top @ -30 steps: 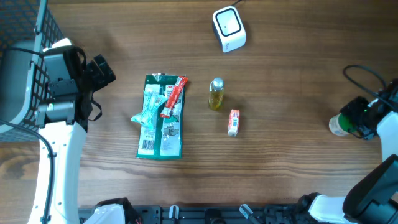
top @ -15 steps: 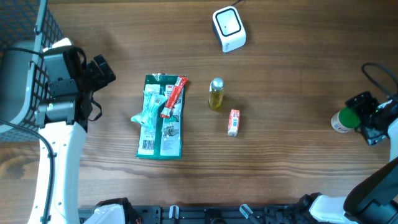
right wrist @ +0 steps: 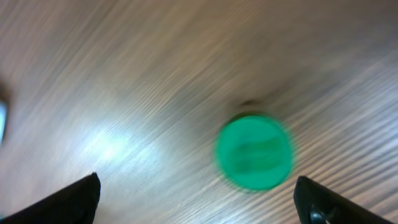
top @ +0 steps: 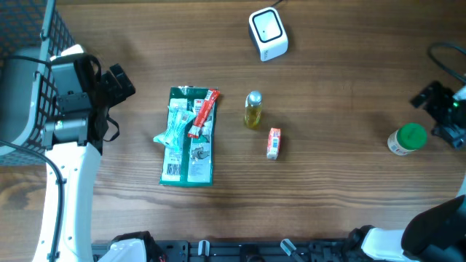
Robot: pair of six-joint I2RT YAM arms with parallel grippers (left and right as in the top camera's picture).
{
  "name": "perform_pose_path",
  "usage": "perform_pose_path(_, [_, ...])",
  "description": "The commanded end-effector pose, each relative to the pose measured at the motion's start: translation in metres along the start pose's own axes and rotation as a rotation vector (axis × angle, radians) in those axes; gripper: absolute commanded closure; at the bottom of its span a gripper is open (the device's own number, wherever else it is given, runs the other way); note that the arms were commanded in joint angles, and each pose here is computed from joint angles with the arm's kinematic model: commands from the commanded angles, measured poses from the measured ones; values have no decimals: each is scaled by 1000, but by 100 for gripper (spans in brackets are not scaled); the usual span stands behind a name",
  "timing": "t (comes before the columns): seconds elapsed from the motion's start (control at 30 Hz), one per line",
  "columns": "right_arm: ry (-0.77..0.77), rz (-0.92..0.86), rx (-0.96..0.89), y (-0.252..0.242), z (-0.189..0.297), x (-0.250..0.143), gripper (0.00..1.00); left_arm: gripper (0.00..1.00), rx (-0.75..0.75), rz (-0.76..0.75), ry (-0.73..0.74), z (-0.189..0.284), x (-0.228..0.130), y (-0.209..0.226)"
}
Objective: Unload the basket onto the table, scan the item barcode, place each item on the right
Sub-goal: 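Move the right gripper over the orange tissue packet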
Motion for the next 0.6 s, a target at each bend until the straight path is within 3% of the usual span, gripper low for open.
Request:
perform_pose_path(0.0, [73,165,158,69,2,-20,0,0,10,-3,-13,1,4,2])
perform_pose_path(0.23, [205,472,316,178,-14,-103,0,0,10,-3,-13,1,4,2])
perform_pose_path(0.57, [225,517,278,237,-50,-201,3,0,10,-3,-13,1,5,2])
Point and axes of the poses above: each gripper's point midway between its finger pads, its own z axis back along the fingers, its own y axis along the line the jaws close on, x = y × z, the point moved 2 cm from there along z, back along the fingers, and after that the axes turned 2 degrees about z, right-handed, at the moved point
